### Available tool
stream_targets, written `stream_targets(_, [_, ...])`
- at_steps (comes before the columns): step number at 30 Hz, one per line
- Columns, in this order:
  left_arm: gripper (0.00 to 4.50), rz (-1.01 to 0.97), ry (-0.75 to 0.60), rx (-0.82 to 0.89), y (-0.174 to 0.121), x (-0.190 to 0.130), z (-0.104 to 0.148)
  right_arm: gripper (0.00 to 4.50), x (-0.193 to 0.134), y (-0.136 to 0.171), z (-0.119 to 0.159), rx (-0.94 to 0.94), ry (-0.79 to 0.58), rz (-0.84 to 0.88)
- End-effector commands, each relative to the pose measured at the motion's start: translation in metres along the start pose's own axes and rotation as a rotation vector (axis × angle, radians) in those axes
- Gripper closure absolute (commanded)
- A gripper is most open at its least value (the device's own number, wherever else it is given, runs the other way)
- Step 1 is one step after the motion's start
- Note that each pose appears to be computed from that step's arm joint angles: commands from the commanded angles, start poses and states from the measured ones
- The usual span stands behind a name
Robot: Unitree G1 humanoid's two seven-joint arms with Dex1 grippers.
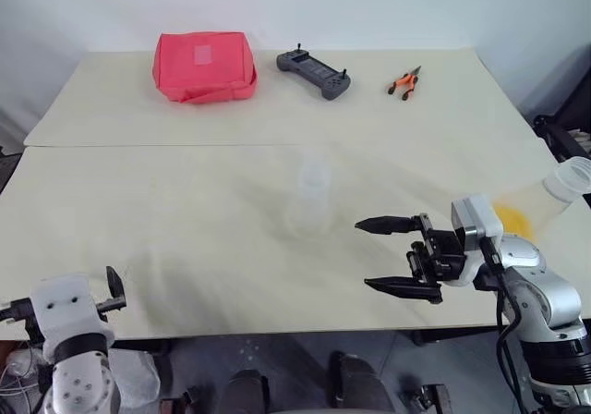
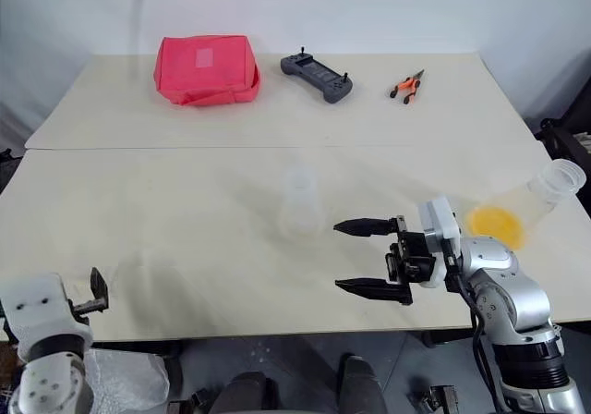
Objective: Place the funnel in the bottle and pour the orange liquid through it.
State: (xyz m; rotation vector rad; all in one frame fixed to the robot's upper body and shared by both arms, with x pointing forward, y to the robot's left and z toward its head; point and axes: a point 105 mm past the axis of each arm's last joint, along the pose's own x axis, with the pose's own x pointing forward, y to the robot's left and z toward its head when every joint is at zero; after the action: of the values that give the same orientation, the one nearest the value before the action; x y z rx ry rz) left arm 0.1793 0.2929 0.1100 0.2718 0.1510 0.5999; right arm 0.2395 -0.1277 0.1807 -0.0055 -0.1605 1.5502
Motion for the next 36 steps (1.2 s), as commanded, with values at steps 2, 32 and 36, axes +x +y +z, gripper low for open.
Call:
stream_targets(2, [0.07,0.055,-0.011,0.016,0.007,-0.001,-0.001,0.0,-0.005,0.0,0.001,-0.034,0.0,0.0])
stream_targets(32, [4.48,-0.131,-0.102,-0.092,0.02,0.04,0.032,0.0,-0.001,-0.01,0.009,-0.104,0.035,-0.125])
stream_targets(36, [4.48,-0.164,-0.171,-0.062,0.016,0.04,0.042,0.0,0.002,-0.009,0.01,-0.1,0.039,-0.126])
